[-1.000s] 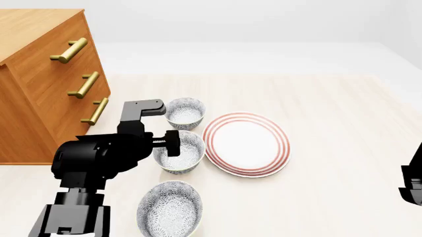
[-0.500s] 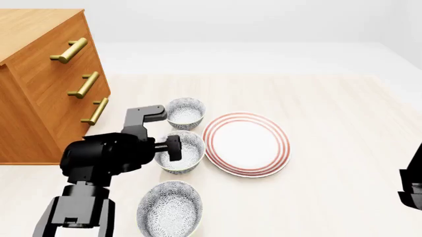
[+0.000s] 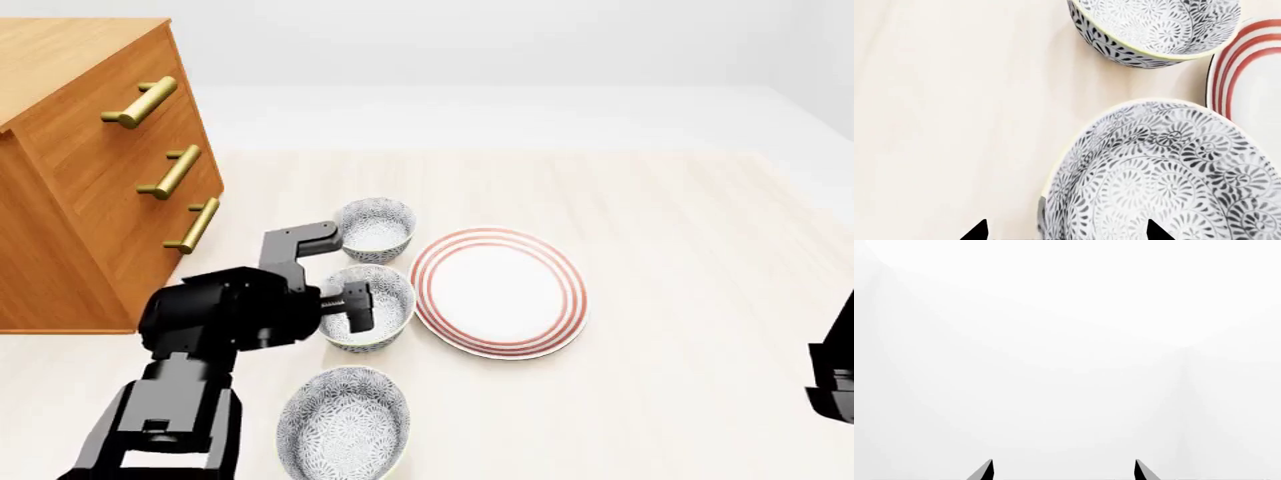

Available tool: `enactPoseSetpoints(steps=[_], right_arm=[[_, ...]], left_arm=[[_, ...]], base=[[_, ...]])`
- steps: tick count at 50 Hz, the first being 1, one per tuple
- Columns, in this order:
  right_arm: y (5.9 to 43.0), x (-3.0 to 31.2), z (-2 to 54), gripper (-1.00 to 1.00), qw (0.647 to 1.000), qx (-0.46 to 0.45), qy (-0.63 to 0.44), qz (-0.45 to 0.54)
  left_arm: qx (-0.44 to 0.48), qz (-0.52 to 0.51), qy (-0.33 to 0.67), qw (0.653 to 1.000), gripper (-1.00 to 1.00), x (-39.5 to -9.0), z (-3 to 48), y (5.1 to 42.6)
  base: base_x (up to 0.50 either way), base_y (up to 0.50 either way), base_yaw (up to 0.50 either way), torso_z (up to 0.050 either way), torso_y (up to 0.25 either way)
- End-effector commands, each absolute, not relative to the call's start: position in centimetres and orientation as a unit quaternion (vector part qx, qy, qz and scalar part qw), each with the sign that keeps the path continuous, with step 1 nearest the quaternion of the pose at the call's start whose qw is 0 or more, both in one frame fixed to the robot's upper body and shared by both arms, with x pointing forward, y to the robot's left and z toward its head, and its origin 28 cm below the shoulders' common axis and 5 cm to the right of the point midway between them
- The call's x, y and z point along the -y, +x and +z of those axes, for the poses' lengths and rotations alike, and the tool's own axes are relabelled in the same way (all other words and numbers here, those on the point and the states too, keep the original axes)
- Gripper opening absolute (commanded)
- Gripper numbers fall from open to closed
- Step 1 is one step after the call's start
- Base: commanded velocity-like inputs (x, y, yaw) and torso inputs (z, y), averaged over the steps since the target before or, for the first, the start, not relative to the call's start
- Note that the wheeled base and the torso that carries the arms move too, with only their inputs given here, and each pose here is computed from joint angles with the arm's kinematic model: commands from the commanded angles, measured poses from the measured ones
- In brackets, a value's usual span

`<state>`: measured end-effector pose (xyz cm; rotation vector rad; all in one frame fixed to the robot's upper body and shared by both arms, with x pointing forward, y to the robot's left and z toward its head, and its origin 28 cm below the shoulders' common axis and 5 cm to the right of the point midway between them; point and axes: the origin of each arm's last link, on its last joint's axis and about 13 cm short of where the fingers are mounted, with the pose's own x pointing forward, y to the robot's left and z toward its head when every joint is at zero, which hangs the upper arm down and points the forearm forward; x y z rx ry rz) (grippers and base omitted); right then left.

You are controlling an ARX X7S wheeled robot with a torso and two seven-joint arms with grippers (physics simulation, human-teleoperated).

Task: Stack the bowl in the middle on the bowl at the back.

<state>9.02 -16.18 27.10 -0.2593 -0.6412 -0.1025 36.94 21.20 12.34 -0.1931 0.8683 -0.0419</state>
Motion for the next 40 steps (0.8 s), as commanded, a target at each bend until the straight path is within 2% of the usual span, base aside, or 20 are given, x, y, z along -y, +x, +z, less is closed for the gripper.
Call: enactPoseSetpoints(steps=[1,22,40], right_arm=[[8.9,16.3,27.0,1.0,0.94,0.312,-0.127,-0.053],[8.5,16.5,26.7,1.0,0.941,0.311,-0.123,-0.056],[9.0,16.2,26.9,1.0,0.942,0.31,-0.119,-0.053]], left_arm=[[-0.434,-0.011,-0.1,0.895,-1.0,-21.1,11.8,37.1],[-0.433,0.01,-0.116,0.894,-1.0,-21.5,11.3,37.0],[-0.409,-0.004,-0.161,0.898,-1.0,-22.3,14.4,36.0]], base=[[0.0,0.0,0.0,0.0,0.0],[0.0,0.0,0.0,0.0,0.0],[0.0,0.0,0.0,0.0,0.0]])
